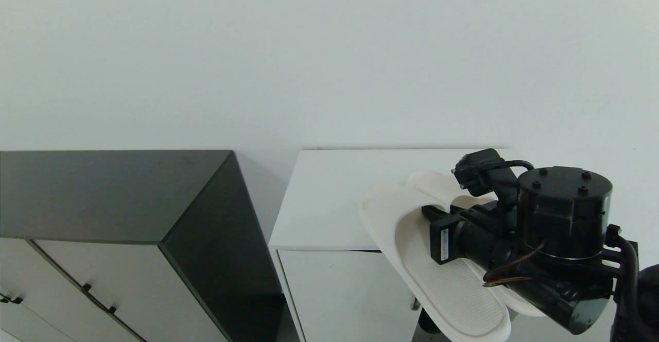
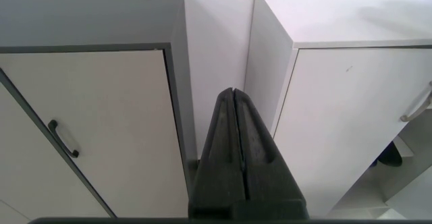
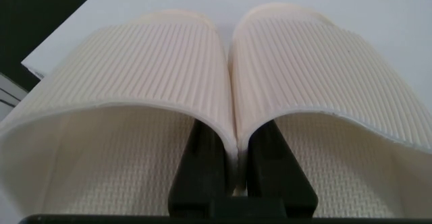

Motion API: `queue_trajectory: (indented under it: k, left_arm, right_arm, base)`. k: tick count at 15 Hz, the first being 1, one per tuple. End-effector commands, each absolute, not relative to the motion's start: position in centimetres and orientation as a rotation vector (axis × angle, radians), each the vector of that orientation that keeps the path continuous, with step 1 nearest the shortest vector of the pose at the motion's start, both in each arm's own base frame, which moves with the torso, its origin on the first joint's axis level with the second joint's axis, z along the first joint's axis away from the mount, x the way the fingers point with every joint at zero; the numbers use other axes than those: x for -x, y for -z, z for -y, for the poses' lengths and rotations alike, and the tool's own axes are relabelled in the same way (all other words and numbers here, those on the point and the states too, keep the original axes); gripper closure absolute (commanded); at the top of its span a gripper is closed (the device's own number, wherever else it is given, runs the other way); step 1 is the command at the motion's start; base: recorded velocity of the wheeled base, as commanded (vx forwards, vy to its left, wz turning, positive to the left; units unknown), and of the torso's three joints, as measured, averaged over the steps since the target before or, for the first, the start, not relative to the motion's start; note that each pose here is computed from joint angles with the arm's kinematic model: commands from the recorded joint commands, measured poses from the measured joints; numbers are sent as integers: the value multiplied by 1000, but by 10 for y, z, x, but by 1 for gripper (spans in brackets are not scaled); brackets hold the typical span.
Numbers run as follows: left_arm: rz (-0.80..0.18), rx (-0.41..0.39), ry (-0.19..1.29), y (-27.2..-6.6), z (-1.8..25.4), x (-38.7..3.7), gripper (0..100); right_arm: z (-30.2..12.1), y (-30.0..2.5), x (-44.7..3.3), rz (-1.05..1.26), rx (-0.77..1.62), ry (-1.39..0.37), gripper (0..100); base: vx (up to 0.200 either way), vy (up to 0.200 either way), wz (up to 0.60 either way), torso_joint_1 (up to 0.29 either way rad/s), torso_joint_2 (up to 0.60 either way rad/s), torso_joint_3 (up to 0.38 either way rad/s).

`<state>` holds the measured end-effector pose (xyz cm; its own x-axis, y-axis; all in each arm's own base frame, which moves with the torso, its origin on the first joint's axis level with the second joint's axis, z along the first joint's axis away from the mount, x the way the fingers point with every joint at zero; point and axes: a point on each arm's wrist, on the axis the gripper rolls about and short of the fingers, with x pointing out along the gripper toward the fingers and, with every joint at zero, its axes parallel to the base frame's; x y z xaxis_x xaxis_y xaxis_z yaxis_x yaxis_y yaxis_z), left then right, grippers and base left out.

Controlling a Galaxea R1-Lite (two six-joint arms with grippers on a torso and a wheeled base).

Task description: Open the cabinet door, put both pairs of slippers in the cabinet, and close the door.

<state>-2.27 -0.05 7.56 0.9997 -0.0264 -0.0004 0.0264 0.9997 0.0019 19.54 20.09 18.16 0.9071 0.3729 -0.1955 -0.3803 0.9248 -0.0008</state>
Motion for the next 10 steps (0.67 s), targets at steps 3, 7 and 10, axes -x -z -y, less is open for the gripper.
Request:
queue_trajectory:
  k: [3, 7, 10]
  left_arm:
    - [0, -2, 26, -76, 1, 23, 100]
    - [0, -2, 26, -76, 1, 23, 100]
    - [0, -2, 28, -76, 1, 23, 100]
  right_arm:
    - [-202, -179, -197, -201, 44, -387, 100]
    - [-202, -178, -197, -204, 47, -385, 100]
    - [-201, -178, -198, -204, 47, -379, 100]
  base:
    - [-200, 0, 0, 9, 7, 2]
    - [-200, 0, 0, 0, -1, 2]
    - [-200, 0, 0, 2, 4, 4]
